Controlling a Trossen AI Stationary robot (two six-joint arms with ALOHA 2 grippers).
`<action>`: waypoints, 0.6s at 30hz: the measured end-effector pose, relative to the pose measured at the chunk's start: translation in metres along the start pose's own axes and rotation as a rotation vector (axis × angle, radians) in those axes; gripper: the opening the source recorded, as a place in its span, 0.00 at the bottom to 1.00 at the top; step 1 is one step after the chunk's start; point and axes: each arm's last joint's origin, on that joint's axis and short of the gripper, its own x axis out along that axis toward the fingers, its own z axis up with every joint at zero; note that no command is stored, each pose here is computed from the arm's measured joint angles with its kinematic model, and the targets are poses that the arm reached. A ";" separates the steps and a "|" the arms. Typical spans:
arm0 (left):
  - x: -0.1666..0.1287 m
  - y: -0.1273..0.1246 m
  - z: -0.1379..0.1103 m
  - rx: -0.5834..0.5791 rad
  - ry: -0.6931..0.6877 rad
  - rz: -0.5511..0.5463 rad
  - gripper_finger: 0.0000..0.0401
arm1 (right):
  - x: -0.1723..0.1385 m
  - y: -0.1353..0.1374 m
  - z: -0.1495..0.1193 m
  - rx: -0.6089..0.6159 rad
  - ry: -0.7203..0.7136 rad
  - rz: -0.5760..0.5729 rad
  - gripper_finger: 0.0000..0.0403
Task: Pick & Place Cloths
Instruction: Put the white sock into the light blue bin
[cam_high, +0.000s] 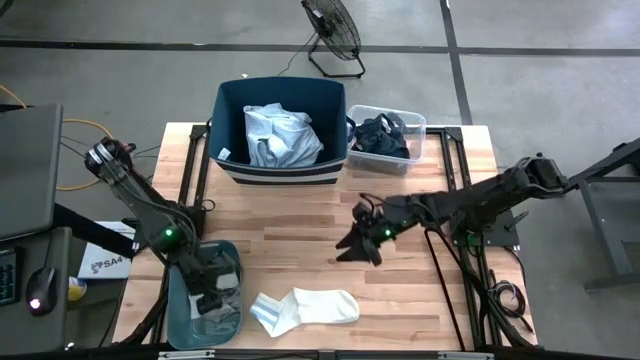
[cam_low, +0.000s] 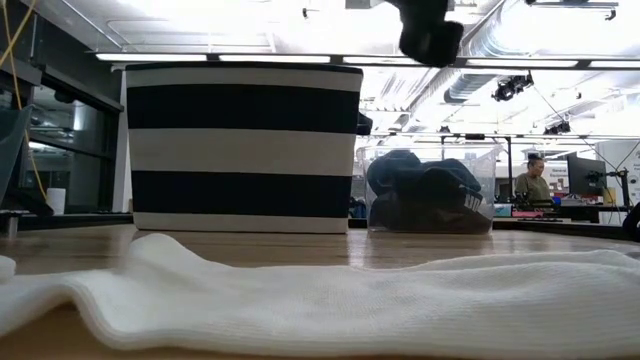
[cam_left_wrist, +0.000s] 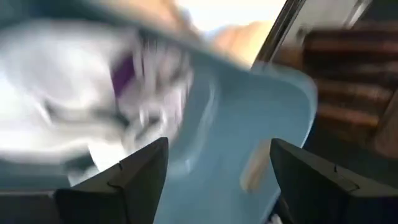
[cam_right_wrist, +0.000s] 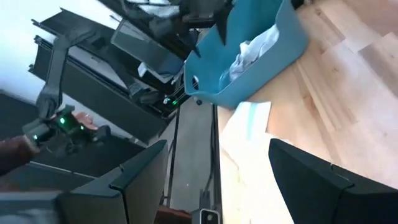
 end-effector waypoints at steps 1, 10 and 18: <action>-0.004 0.001 0.001 0.036 -0.055 -0.006 0.68 | 0.001 0.004 -0.004 -0.003 0.001 -0.001 0.67; -0.022 0.004 0.003 0.341 -0.281 0.008 0.68 | 0.007 0.037 -0.047 -0.063 -0.092 -0.082 0.67; -0.024 0.005 0.004 0.493 -0.337 0.057 0.68 | 0.015 0.048 -0.076 0.240 -0.237 -0.151 0.67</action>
